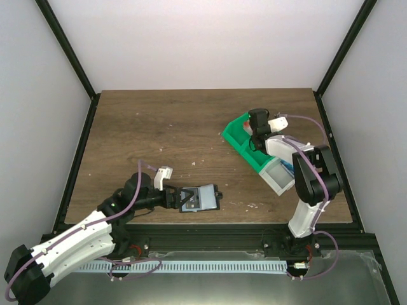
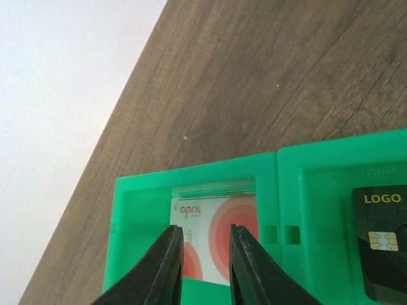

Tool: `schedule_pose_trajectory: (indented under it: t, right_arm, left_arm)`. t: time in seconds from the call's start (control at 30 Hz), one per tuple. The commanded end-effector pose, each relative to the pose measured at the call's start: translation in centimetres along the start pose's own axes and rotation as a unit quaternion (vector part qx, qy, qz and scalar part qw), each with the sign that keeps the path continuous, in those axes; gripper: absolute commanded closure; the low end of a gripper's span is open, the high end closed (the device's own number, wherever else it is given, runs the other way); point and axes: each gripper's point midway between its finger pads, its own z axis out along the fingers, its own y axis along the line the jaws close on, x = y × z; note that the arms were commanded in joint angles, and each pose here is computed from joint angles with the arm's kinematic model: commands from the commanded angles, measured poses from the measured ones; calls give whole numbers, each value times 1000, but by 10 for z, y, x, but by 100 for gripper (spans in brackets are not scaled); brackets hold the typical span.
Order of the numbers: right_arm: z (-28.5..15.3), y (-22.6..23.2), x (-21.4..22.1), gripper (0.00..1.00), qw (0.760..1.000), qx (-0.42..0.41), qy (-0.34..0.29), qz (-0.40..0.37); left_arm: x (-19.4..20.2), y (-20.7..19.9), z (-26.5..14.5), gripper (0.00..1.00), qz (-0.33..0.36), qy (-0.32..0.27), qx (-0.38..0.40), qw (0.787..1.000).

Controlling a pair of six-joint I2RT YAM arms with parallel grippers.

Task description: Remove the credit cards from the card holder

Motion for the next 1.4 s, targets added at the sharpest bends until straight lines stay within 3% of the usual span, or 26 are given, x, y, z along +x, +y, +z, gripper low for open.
schedule_pose_trajectory:
  t: [0.0,0.27,0.4,0.53,0.67,0.77,0.8,0.9,1.03,1.1,1.37]
  right_arm:
    - [-23,10,-24,77,1000,-3,-22,16]
    - [-59,40,-24,74,990,-80,64,-98]
    - [-95,61,-4,74,954,-184,136,-196]
    - [-140,51,32,72,897,-273,224,-266]
    - [-181,20,58,72,861,-307,281,-292]
    - [-211,0,69,71,842,-334,310,-290]
    - [-219,-5,73,72,836,-342,319,-288]
    - [-239,-25,90,72,818,-356,357,-279]
    - [-257,-49,113,73,798,-363,397,-272]
    - [-263,-57,122,73,790,-366,410,-271]
    - [-283,-70,164,75,752,-365,466,-288]
  left_arm:
    - [-8,-5,-3,0,-6,-6,-5,1000]
    - [-9,7,1,1,-26,0,-37,999]
    - [-9,8,3,0,-37,1,-36,999]
    - [-5,13,7,1,-62,6,-27,998]
    - [2,17,13,22,-89,16,-10,996]
    - [5,24,17,30,-102,13,-14,995]
    - [6,27,18,36,-104,12,-19,994]
    - [6,37,20,71,-110,8,-40,993]
    - [6,46,24,84,-113,9,-60,992]
    - [7,50,27,100,-114,11,-71,991]
    - [27,69,39,100,-150,31,-79,985]
